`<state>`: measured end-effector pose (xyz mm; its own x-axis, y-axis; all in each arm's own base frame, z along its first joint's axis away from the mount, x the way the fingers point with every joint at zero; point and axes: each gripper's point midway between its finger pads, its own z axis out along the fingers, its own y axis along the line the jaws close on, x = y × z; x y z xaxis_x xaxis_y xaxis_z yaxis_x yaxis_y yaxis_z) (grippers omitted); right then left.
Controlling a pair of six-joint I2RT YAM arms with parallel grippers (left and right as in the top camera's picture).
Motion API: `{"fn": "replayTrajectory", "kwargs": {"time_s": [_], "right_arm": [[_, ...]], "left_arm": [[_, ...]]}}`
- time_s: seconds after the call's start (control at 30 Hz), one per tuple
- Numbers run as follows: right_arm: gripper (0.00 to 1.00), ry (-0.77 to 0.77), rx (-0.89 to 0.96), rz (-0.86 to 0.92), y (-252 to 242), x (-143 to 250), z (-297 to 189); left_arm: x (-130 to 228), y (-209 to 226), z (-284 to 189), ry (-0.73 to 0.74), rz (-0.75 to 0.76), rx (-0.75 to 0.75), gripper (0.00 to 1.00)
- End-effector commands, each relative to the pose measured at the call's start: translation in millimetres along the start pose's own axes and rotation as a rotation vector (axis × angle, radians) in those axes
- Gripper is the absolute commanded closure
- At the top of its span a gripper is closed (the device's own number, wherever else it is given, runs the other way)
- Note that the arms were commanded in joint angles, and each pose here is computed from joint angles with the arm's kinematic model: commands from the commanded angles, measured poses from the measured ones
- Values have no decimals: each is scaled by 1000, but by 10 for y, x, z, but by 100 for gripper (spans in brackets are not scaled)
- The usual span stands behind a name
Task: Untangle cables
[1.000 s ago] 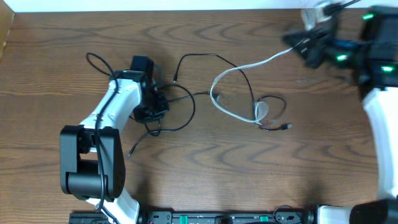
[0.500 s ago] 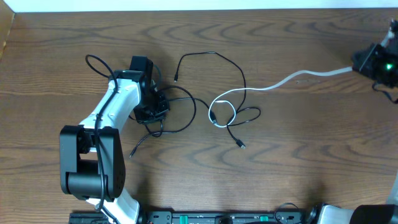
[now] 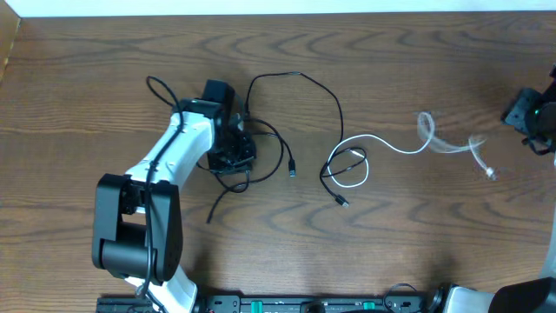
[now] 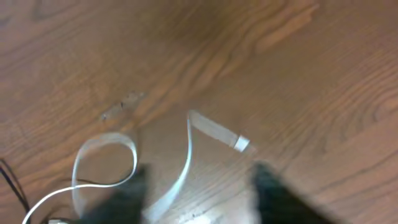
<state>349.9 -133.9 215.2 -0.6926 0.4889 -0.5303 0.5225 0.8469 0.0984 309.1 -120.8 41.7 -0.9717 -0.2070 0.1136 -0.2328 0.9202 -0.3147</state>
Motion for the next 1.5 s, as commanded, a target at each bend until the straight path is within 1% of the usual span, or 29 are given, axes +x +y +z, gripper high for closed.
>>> {"fn": "replayTrajectory", "kwargs": {"time_s": [0.0,0.07,0.17,0.37,0.5,0.57,0.63,0.83,0.93,1.07,1.33,1.4,1.47], "right_arm": [[24,46,-175,-19,308,89,2],[23,77,-293,-64,516,167,-43],[26,111,-399,-106,746,280,-88],[28,167,-456,-210,1093,590,-28],[31,188,-466,-275,1274,827,107],[33,201,-431,-298,1273,958,212],[33,221,-383,-304,1225,1090,318],[33,300,-197,-258,852,1483,616],[34,308,-203,-258,823,1618,729],[37,316,-280,-239,901,1808,853],[38,259,-308,-165,896,1958,1082],[38,235,-318,-141,905,1961,1127],[46,217,-350,-111,953,1964,1149]], "left_arm": [[23,-117,-38,-11,48,19,92],[38,-144,-28,-9,58,19,92],[53,-172,-17,-8,68,19,92],[60,-180,-13,-7,71,19,92],[61,-180,-13,-6,71,19,92],[62,-180,-13,-6,71,19,92],[62,-180,-13,-6,71,19,92],[61,-180,-13,-6,71,19,92],[60,-180,-13,-7,72,19,92],[61,-182,-13,-6,71,19,92],[62,-181,-12,-6,71,19,93],[63,-180,-11,-6,71,19,92],[64,-179,-10,-5,71,18,92]]}}
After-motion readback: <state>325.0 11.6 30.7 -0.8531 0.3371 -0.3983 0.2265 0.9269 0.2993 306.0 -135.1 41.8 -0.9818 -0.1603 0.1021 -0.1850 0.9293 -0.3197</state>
